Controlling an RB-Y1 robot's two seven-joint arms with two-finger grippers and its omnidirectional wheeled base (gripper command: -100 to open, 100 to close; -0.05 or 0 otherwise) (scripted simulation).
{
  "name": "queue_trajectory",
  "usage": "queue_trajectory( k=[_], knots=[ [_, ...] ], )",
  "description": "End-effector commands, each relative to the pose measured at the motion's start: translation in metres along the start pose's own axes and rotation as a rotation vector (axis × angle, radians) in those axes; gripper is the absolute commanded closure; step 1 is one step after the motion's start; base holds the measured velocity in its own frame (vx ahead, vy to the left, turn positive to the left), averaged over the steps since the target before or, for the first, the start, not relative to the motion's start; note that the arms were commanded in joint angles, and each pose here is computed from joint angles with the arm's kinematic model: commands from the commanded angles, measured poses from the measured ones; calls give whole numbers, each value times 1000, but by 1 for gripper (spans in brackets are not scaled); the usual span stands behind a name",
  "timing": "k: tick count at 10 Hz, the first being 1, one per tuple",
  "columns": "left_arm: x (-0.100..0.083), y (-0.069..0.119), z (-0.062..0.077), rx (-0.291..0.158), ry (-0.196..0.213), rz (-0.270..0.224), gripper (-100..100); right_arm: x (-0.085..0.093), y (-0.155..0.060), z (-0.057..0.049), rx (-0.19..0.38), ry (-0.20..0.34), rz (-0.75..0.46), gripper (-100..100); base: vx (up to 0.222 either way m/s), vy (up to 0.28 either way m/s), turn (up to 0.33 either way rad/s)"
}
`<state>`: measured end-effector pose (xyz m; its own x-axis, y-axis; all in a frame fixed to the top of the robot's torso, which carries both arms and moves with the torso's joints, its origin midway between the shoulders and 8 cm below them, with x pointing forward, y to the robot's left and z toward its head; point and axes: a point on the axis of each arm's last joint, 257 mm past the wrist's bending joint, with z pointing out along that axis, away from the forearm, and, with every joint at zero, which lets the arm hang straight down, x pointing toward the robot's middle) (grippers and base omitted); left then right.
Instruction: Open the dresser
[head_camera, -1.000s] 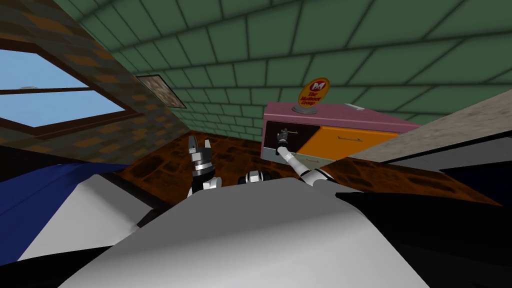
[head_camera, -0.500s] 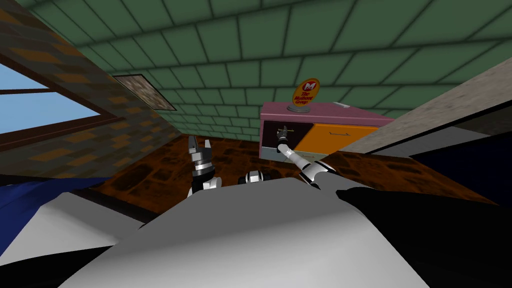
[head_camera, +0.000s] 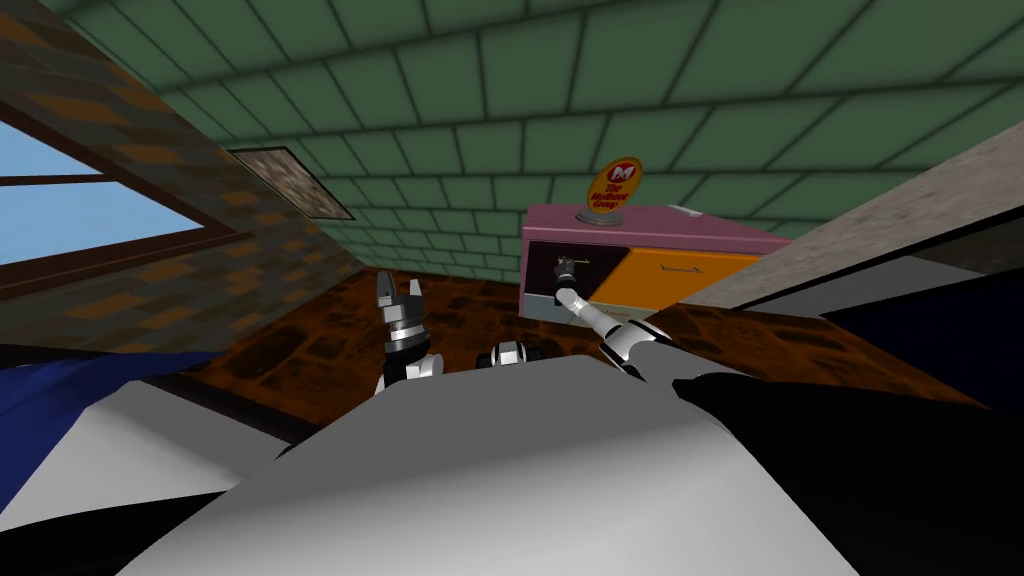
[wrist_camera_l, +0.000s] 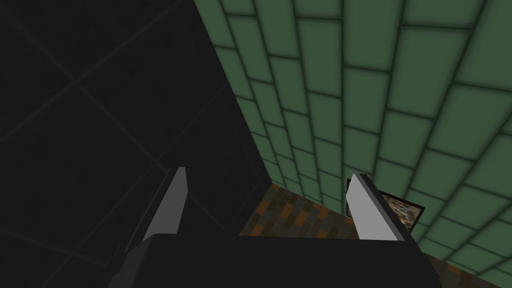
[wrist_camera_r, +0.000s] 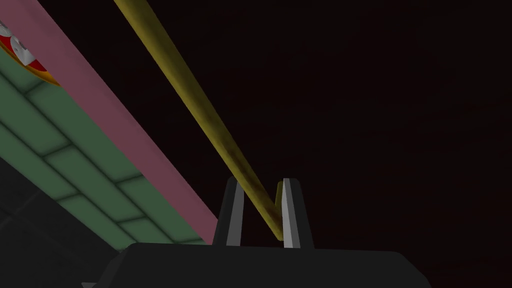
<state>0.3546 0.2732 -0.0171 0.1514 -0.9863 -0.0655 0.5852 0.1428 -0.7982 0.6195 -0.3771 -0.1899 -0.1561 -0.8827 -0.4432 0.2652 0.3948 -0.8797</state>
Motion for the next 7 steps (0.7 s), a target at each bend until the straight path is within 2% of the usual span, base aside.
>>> queue_trajectory(
  k=[1, 2, 3, 4, 5, 6, 7],
  knots=[
    [0, 0, 0, 0, 0, 0, 0, -1, 9, -15, -6, 19, 11, 100, -2, -70, 127],
    [0, 0, 0, 0, 0, 0, 0, -5, 7, -15, -2, 12, 17, 100, -13, -26, 8],
    [0, 0, 0, 0, 0, 0, 0, -3, 14, -26, -9, 30, 15, 100, -11, -45, 150],
    [0, 0, 0, 0, 0, 0, 0, -3, 8, -26, 5, 31, 28, 100, -10, -51, 129],
    [0, 0, 0, 0, 0, 0, 0, -1, 12, -36, 2, 49, 16, 100, -3, -67, 257],
    [0, 0, 0, 0, 0, 0, 0, 1, 5, -38, 17, 54, 33, 100, -7, -64, 135],
    [0, 0, 0, 0, 0, 0, 0, 7, 5, -47, 21, 77, 16, 100, -12, -65, 204]
  ],
)
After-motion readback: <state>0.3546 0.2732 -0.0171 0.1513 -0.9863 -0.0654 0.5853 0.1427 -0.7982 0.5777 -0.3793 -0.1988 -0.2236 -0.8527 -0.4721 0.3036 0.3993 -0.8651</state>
